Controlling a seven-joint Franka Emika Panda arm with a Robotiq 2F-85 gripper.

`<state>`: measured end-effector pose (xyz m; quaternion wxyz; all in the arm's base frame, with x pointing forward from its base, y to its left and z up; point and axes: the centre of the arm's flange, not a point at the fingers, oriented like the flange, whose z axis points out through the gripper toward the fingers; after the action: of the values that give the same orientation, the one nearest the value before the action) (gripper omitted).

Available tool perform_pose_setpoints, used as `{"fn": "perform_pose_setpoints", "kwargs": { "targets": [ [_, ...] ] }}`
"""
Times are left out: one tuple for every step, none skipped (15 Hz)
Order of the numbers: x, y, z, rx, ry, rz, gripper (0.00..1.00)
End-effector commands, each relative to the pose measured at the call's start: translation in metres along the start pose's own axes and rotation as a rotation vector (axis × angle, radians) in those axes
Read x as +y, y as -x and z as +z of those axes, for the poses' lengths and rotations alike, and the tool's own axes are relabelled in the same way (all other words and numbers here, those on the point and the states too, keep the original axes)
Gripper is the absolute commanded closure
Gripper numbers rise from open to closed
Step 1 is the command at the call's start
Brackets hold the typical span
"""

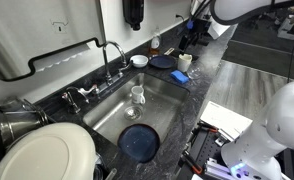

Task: Pour out the water in the mug

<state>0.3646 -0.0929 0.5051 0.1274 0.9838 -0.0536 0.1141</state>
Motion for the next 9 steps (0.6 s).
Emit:
{"fn": "perform_pose_setpoints", "kwargs": {
  "targets": [
    [0.015, -0.024, 0.05, -0.067, -0.144, -0.013, 0.0],
    [0.02, -0.028, 0.066, -0.087, -0.2, -0.013, 0.0],
    [0.021, -0.032, 0.085, -0.118, -0.241, -0.021, 0.0],
    [0.021, -0.034, 0.103, -0.147, -0.269, -0.022, 0.0],
    [0.019, -0.035, 0.124, -0.184, -0.279, -0.025, 0.0],
    [0.017, -0.037, 0.146, -0.221, -0.285, -0.032, 0.0],
    [0.014, -0.036, 0.164, -0.248, -0.279, -0.038, 0.0],
    [0.008, -0.035, 0.182, -0.275, -0.258, -0.054, 0.0],
    [0.0, -0.034, 0.197, -0.303, -0.234, -0.071, 0.0]
  ]
}}
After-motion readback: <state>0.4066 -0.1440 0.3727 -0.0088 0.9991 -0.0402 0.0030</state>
